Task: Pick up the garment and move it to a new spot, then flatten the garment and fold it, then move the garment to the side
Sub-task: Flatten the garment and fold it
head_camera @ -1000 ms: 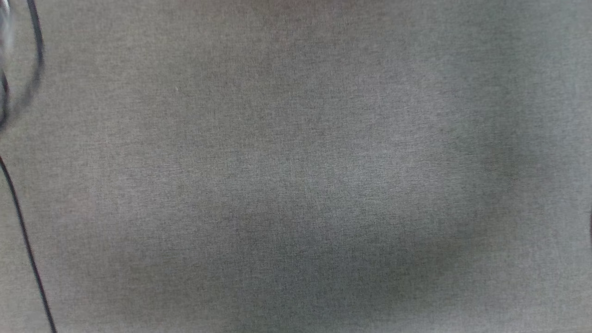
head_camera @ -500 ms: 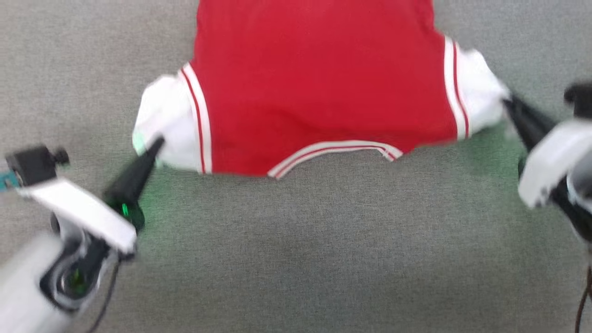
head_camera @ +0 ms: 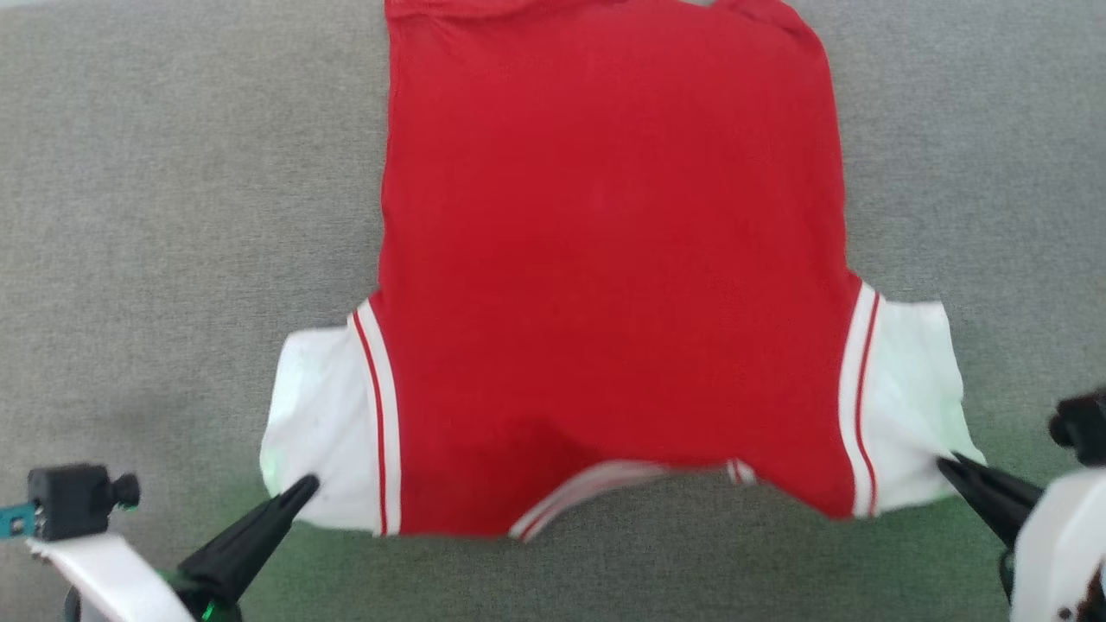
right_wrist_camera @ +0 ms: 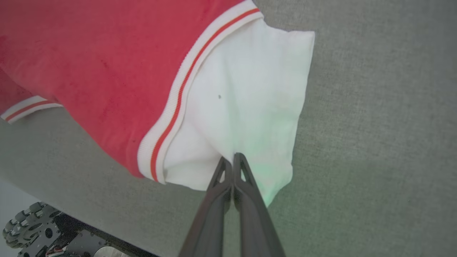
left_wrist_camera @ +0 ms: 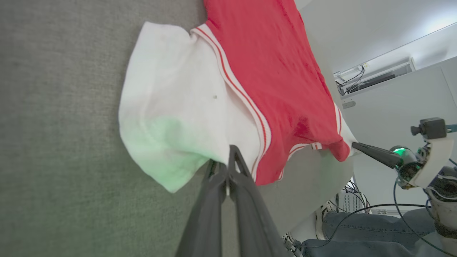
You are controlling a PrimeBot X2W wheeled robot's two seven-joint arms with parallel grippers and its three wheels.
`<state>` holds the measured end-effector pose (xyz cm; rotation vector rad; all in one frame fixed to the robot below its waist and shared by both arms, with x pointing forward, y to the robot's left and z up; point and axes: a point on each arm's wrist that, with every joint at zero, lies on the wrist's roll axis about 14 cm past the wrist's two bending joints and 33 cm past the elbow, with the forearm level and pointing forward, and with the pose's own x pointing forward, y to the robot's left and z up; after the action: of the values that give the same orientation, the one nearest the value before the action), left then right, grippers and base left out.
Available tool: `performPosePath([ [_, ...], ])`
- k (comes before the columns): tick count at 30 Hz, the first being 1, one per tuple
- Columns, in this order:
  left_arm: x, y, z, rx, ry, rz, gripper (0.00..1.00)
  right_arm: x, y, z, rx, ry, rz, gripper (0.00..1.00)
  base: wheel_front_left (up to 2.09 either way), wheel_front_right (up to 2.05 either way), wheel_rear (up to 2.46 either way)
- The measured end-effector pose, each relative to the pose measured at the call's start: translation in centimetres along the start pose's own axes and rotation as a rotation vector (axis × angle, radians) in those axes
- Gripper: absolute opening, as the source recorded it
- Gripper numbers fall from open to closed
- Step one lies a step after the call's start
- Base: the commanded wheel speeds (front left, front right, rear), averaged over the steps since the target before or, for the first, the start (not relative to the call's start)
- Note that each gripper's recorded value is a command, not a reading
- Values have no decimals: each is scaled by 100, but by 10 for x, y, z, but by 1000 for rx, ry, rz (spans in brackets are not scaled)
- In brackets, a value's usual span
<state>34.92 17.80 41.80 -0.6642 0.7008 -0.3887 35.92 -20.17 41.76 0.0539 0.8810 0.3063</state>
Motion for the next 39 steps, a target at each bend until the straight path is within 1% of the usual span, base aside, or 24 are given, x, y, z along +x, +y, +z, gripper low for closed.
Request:
performPosePath([
  [4, -17, 1, -11, -29, 28, 19, 0, -12, 6, -17, 21, 66, 12, 0, 0, 0, 0],
  [7, -19, 1, -11, -44, 8, 22, 0, -15, 8, -14, 35, 57, 15, 0, 0, 0, 0],
  [9, -17, 1, -12, -54, -1, 23, 0, -13, 10, -13, 40, 57, 20, 0, 0, 0, 0],
  [12, -9, -2, -17, -81, -11, 12, 0, -6, 14, -21, 40, 98, 34, 0, 0, 0, 0],
  [16, -3, 5, -22, -69, 7, 27, 0, 3, 10, -24, 3, 123, 21, 0, 0, 0, 0],
  [17, -1, 4, -25, -74, 13, 24, 0, 5, 11, -24, 3, 123, 24, 19, 0, 0, 0],
  [18, 1, 4, -26, -75, 15, 23, 0, 7, 11, -24, 0, 124, 25, 53, 0, 0, 0],
  [19, 2, 5, -26, -75, 16, 24, 0, 9, 11, -25, -6, 126, 23, 84, 0, 0, 0],
  [20, 2, 5, -26, -74, 15, 26, 0, 10, 11, -26, -7, 129, 23, 100, 0, 0, 0],
  [23, 2, 5, -29, -78, 19, 26, 0, 11, 7, -23, -16, 121, 14, 100, 0, 0, 0],
  [26, 1, 3, -32, -76, 21, 22, 0, 7, 0, -4, -25, 65, -5, 100, 0, 0, 0],
  [27, 1, 1, -31, -70, 18, 17, 0, 6, -3, 8, -36, 31, -16, 100, 0, 0, 0],
  [31, 4, -6, -27, -56, 3, -8, 0, 5, -24, 80, -101, -154, -89, 100, 0, 0, 0],
  [33, 6, -10, -25, -55, -4, -21, 0, 15, -26, 111, -105, -219, -86, 100, 0, 0, 0],
  [34, 7, -11, -25, -54, -2, -26, 0, 23, -26, 123, -112, -228, -78, 100, 0, 0, 0],
  [37, 9, -13, -25, -48, 3, -32, 0, 53, -25, 152, -128, -219, -62, 100, 0, 0, 0],
  [39, 12, -12, -24, -44, 0, -33, 0, 75, -25, 167, -140, -189, -60, 100, 0, 0, 0],
])
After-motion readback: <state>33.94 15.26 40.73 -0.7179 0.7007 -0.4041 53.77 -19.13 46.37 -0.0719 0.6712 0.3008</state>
